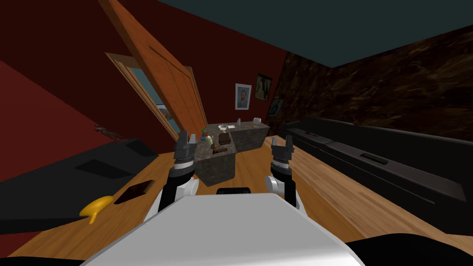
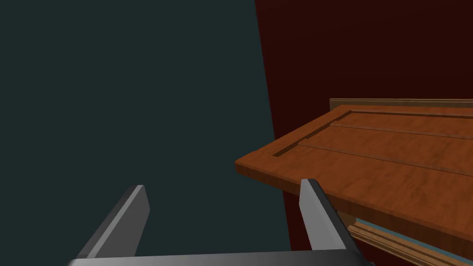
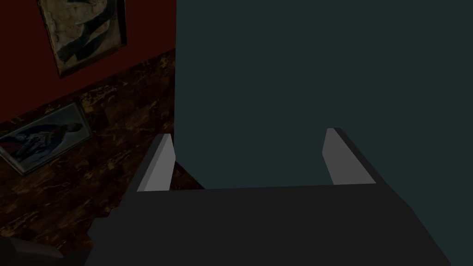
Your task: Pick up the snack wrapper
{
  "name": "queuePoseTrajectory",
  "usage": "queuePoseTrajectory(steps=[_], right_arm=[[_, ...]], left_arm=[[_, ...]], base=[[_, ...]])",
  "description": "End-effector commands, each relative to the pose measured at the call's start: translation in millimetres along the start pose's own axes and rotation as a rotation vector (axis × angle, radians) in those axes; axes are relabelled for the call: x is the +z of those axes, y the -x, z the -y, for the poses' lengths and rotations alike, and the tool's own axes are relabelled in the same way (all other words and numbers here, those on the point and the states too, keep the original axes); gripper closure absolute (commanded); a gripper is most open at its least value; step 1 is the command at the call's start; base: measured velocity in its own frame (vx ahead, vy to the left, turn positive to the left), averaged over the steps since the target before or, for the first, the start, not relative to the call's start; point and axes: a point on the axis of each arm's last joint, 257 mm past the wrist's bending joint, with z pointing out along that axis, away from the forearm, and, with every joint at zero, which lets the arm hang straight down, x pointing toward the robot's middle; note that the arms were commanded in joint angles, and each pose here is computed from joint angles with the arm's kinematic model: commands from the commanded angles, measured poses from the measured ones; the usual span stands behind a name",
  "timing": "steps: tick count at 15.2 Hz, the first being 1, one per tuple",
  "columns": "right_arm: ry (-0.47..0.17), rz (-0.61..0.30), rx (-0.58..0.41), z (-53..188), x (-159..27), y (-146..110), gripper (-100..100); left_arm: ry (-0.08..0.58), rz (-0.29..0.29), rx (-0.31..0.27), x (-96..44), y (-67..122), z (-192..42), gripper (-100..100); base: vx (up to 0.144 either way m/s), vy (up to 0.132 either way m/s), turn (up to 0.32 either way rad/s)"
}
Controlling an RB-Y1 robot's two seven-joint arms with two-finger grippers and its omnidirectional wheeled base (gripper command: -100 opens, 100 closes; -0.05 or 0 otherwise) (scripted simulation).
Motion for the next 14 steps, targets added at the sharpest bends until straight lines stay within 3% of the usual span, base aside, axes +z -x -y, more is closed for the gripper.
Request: queuePoseTrajectory(steps=[1, 5, 8, 14], right_arm=[[0.0, 0.0, 0.0, 0.0, 0.0, 0.0, 0], [0.0, 0.0, 0.0, 0.0, 0.0, 0.0, 0], [0.0, 0.0, 0.0, 0.0, 0.0, 0.0, 0], [0.0, 0.0, 0.0, 0.0, 0.0, 0.0, 0]], left_arm=[[0.015, -0.034, 0.004, -1.3, -3.5, -5.1, -100], [0.081, -0.099, 0.003, -5.6, -6.7, -26.0, -100], [0.121, -0.118, 0.0, -7.9, -6.4, -37.4, -100], [0.262, -0.161, -0.013, -17.9, -0.3, -77.0, -100]], base=[[0.001, -0.003, -0.033], [0.002, -0.009, -0.075], [0.004, -0.012, -0.084], [0.007, -0.013, -0.102]])
